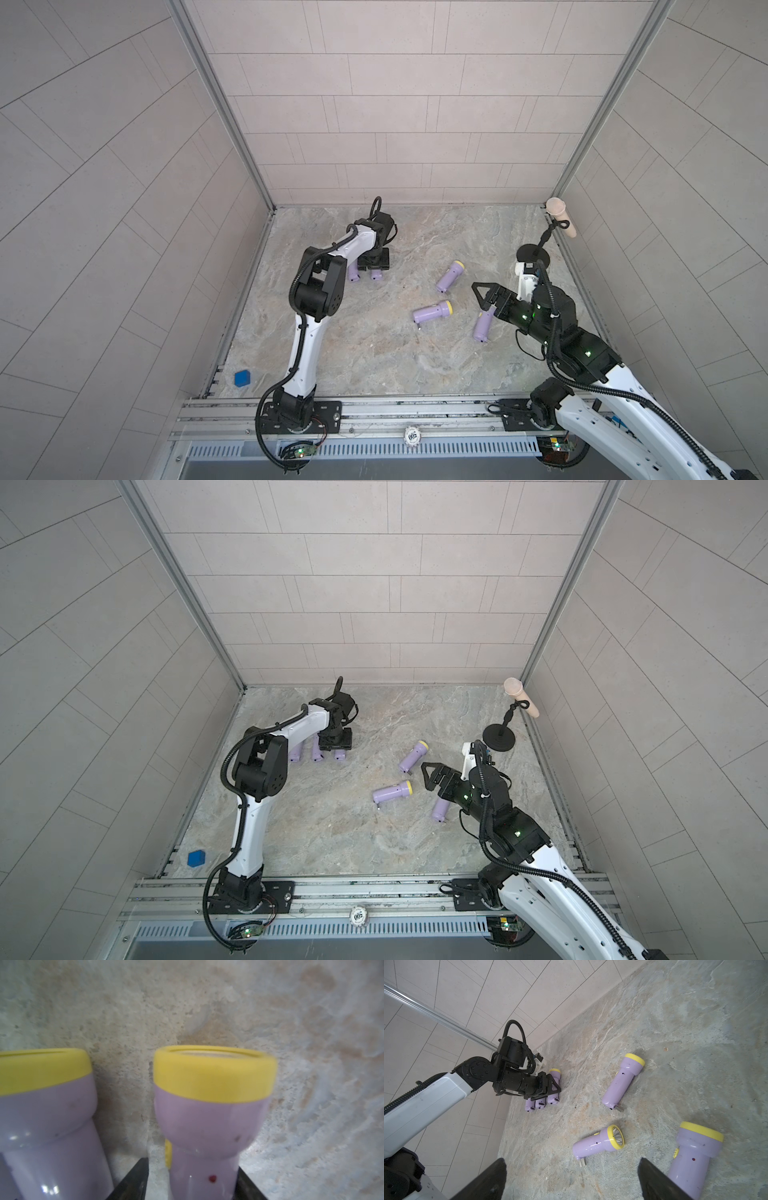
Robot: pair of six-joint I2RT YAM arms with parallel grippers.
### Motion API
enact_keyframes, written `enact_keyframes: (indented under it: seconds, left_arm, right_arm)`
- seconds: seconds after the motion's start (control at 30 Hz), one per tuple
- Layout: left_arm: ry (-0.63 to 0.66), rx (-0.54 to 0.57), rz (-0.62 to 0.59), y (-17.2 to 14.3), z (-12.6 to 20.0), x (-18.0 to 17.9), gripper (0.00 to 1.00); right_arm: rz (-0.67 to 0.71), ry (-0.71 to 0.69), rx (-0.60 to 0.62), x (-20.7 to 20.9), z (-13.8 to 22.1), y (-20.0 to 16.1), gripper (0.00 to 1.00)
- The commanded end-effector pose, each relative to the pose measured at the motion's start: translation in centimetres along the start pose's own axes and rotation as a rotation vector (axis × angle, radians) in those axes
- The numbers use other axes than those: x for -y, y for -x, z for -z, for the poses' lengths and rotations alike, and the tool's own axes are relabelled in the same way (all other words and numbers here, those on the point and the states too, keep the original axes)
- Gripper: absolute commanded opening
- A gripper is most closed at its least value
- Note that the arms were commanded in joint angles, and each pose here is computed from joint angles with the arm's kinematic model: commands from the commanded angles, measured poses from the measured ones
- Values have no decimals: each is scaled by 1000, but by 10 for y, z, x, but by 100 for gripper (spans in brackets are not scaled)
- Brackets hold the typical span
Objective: Close the plug at the bottom of the flashlight
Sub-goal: Place the flashlight at the center of the board.
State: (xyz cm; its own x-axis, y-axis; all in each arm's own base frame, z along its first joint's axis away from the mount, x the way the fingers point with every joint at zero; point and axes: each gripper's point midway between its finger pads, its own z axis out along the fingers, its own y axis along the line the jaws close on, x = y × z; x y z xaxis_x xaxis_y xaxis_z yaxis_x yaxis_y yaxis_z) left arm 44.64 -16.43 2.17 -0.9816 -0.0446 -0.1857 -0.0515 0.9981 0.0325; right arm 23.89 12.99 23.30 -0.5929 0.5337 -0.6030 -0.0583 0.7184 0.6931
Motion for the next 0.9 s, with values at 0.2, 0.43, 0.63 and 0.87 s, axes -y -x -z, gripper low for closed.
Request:
enact_keyframes:
  seconds: [0.2, 0.43, 0.63, 0.87]
  left_arm:
    - [9, 50, -5, 11, 27, 1, 68]
    - [12, 114, -12, 21, 54, 6, 70]
    - [11, 190, -11, 31, 87, 5, 77]
    - [-15, 283, -66, 27, 132, 19, 93]
  right_arm:
    - [-11, 12, 14, -3, 2, 3, 100]
    - [-11, 12, 15, -2, 3, 3, 99]
    - [-10, 12, 19, -1, 5, 3, 100]
    - [-11, -2, 31, 2, 7, 4, 100]
